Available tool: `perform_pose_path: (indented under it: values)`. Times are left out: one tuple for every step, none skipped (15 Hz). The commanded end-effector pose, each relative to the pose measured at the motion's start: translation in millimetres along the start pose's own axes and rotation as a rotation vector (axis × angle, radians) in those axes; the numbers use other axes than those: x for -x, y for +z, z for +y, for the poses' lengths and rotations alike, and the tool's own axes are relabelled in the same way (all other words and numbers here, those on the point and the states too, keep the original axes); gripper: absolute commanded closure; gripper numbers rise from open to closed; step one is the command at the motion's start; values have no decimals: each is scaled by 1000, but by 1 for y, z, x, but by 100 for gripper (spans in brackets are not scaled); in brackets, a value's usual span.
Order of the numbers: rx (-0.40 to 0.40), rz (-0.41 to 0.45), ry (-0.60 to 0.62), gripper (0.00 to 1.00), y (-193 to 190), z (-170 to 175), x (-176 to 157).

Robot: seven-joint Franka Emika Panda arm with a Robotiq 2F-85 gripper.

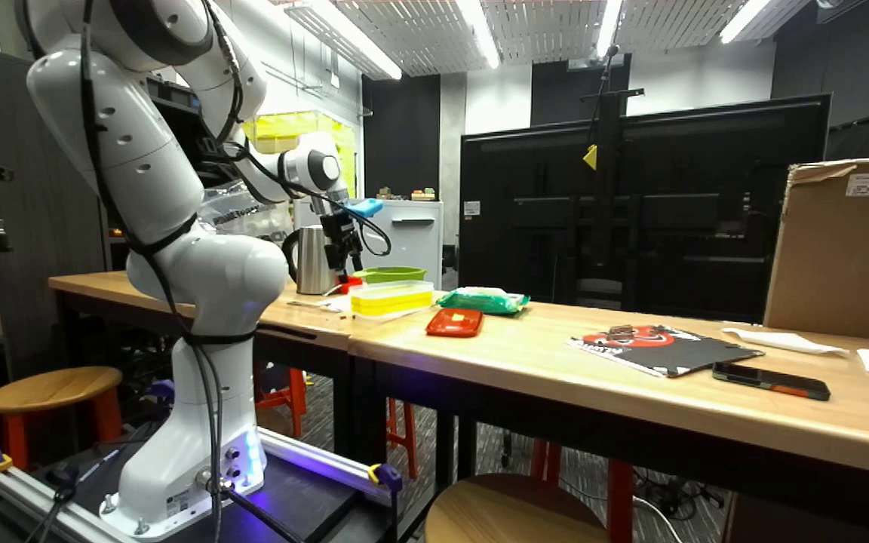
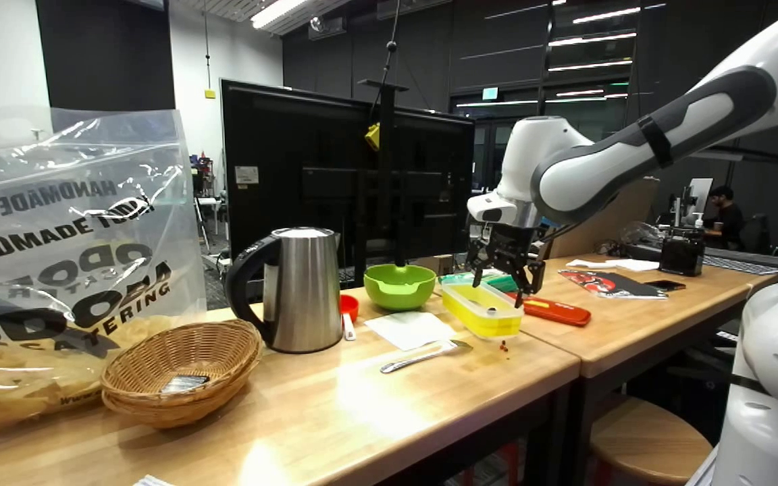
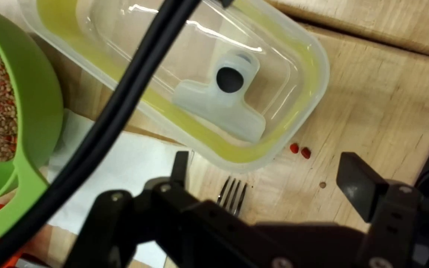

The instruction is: Put the fork in a vertical line

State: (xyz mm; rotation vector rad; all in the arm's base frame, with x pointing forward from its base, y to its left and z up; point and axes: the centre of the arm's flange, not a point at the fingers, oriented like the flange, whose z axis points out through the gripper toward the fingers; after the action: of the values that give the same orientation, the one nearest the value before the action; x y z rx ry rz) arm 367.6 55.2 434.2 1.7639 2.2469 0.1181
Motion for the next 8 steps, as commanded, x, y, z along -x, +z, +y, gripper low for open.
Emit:
perform_pose_path:
  values:
    - [22,32,29,0,4,5,-10]
    - [24,42,50,0,7,4,-12]
    - [25,52,66,0,8,4,-14]
    - [24,66,85,0,10,4,-15]
    - [21,78,97,0,12,3,-17]
    - [19,88,108,0,16,3,-20]
    - [10,102,111,0,20,3,-24]
    - [3,108,115,0,23,2,-28]
